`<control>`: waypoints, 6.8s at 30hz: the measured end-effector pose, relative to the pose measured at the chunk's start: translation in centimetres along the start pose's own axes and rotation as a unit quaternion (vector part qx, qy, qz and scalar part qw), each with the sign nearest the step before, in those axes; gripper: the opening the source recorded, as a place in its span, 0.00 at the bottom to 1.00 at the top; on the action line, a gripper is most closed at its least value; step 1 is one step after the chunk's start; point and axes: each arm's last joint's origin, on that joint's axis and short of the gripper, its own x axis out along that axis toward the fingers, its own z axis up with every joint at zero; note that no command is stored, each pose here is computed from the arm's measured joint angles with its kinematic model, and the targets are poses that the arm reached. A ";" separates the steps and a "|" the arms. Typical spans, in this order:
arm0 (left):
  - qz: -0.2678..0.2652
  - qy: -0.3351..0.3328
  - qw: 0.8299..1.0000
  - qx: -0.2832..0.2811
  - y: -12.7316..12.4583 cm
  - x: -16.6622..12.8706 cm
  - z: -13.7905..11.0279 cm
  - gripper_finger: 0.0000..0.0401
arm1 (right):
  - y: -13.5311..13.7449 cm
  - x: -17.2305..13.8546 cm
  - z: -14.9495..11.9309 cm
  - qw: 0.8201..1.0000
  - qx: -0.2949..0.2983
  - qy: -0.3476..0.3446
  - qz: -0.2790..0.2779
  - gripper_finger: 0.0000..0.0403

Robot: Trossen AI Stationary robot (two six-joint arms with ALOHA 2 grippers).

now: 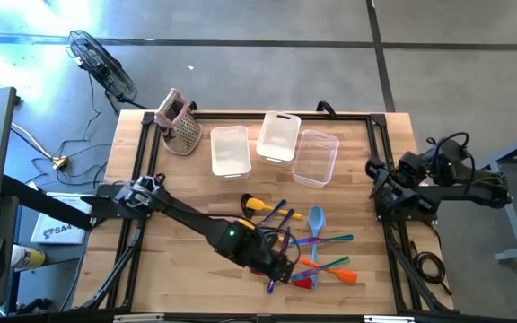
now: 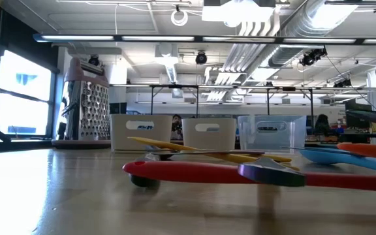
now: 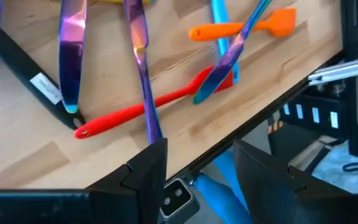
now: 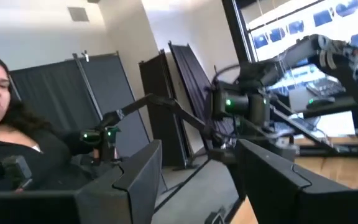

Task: Pick & Place Kitchen Items
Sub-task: Put the violet table knife into the left white bin

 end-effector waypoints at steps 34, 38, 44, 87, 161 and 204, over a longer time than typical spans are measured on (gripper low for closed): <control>0.005 0.015 1.000 0.025 0.2 6.5 2.2 0.24 | 0.2 -0.1 -1.0 0.994 0.030 0.076 0.077 0.49; 0.011 0.030 0.999 0.018 0.3 6.5 2.8 0.30 | 0.1 -0.1 -1.1 0.993 0.034 0.080 0.074 0.49; 0.015 0.031 0.999 0.014 0.4 6.5 2.9 0.46 | 0.1 -0.1 -1.1 0.994 0.023 0.079 0.072 0.49; 0.077 0.063 0.995 0.027 2.3 11.1 2.3 0.58 | -0.4 -0.2 -2.1 0.991 0.062 0.112 0.043 0.49; 0.066 0.141 0.988 0.019 2.9 13.9 3.3 0.19 | -0.5 -0.2 -2.0 0.992 0.055 0.106 0.029 0.49; 0.061 0.140 0.988 0.006 2.8 14.0 3.3 0.03 | -0.5 -0.2 -2.0 0.992 0.056 0.106 0.029 0.49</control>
